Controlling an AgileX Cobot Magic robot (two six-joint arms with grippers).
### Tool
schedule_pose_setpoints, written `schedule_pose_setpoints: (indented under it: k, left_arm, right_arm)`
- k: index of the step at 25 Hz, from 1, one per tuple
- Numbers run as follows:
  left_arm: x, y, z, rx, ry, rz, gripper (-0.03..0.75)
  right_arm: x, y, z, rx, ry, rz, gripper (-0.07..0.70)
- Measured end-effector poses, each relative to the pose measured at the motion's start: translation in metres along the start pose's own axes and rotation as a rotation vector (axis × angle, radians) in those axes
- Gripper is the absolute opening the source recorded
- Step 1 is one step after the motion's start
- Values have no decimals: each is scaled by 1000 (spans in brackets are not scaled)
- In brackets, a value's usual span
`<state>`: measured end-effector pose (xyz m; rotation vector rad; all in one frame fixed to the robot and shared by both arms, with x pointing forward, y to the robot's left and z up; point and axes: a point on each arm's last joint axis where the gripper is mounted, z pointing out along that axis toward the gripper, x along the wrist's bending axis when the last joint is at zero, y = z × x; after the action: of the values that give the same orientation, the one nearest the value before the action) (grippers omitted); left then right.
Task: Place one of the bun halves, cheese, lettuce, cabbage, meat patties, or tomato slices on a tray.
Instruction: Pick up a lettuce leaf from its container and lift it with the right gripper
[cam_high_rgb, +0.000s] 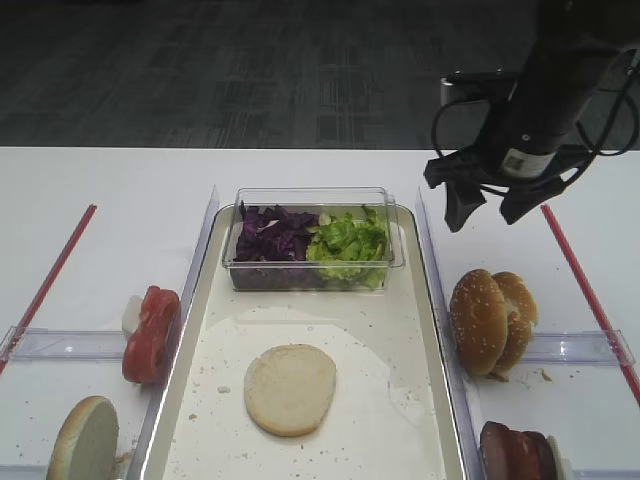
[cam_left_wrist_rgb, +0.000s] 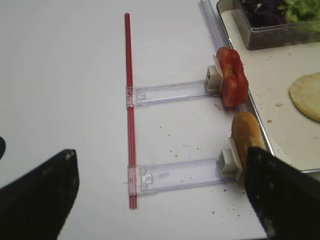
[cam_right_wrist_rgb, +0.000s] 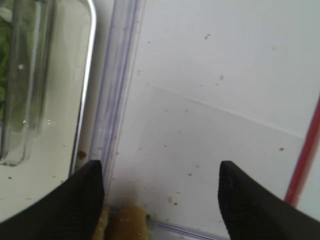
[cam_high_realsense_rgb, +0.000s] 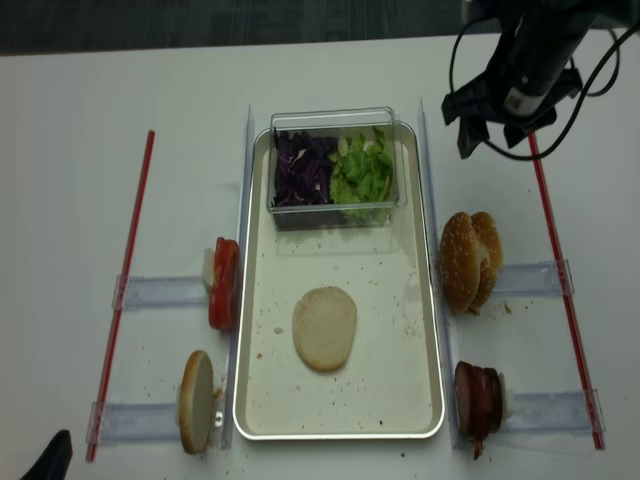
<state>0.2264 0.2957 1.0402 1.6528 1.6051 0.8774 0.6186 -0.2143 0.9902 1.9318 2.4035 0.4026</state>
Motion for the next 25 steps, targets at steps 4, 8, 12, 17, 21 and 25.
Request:
schedule_pose_setpoints:
  k: [4,8,12,17,21,25]
  left_arm:
    - [0,0,0,0,0,0,617]
    - [0,0,0,0,0,0,617]
    - [0,0,0,0,0,0,617]
    - [0,0,0,0,0,0,617]
    - [0,0,0,0,0,0,617]
    - [0,0,0,0,0,0,617]
  right_arm:
    - [30,1,12,3,16,-77,512]
    - [59,6,18,-2,33,-146,512]
    - [85,12,17,-27,50,-209,512]
    - [109,18,17,-48,70,-259,510]
    - [119,20,22,-39,80,-278,509]
    - [128,21,25,-32,88,-295,509]
